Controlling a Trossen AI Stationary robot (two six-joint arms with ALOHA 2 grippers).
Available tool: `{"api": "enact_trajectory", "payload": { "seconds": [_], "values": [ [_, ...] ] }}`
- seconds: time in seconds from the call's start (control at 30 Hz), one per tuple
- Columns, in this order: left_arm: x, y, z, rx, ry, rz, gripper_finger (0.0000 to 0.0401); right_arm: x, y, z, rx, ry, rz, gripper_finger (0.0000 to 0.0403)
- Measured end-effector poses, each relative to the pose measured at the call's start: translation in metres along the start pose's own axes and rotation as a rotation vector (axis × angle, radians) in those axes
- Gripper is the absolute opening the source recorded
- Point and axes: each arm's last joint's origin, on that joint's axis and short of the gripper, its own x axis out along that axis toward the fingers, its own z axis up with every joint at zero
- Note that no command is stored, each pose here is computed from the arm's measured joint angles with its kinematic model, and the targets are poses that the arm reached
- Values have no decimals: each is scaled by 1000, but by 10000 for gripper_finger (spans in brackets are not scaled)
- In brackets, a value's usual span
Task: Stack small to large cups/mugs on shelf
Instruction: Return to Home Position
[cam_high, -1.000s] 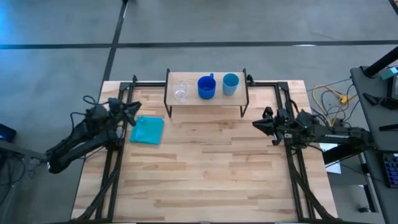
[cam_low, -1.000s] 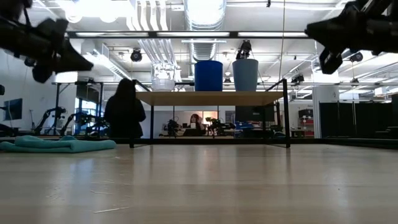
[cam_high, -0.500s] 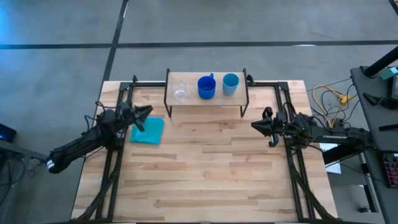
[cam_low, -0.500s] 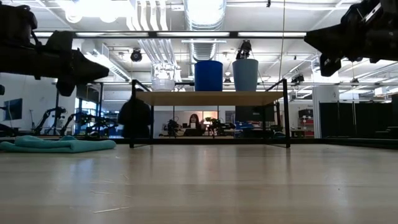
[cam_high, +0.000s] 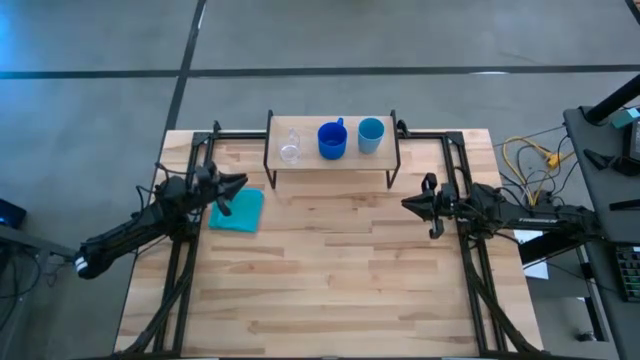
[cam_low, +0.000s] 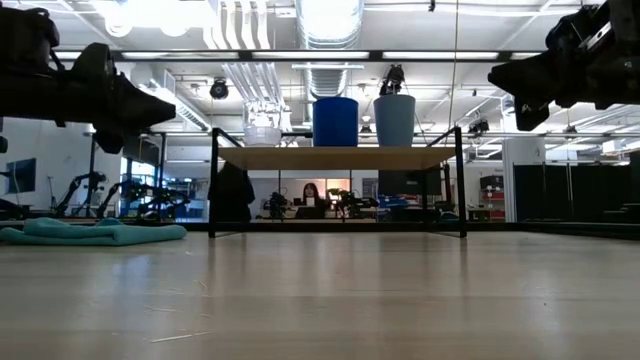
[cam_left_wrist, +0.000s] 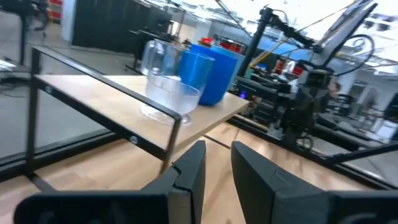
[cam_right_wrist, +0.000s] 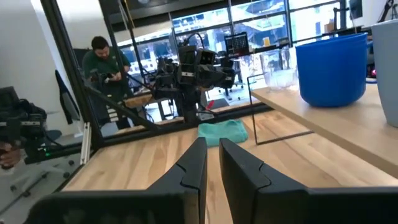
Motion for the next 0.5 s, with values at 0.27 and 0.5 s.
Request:
{"api": "enact_trajectory", "payload": {
  "seconds": [0.27,0.5],
  "values": [
    [1,-3,-1,-41,29,-99,63,0,1,2,2,-19,8,38],
    [1,-5,-1,-56,39,-131,63,0,0,0,4,4,8,38]
  ]
}}
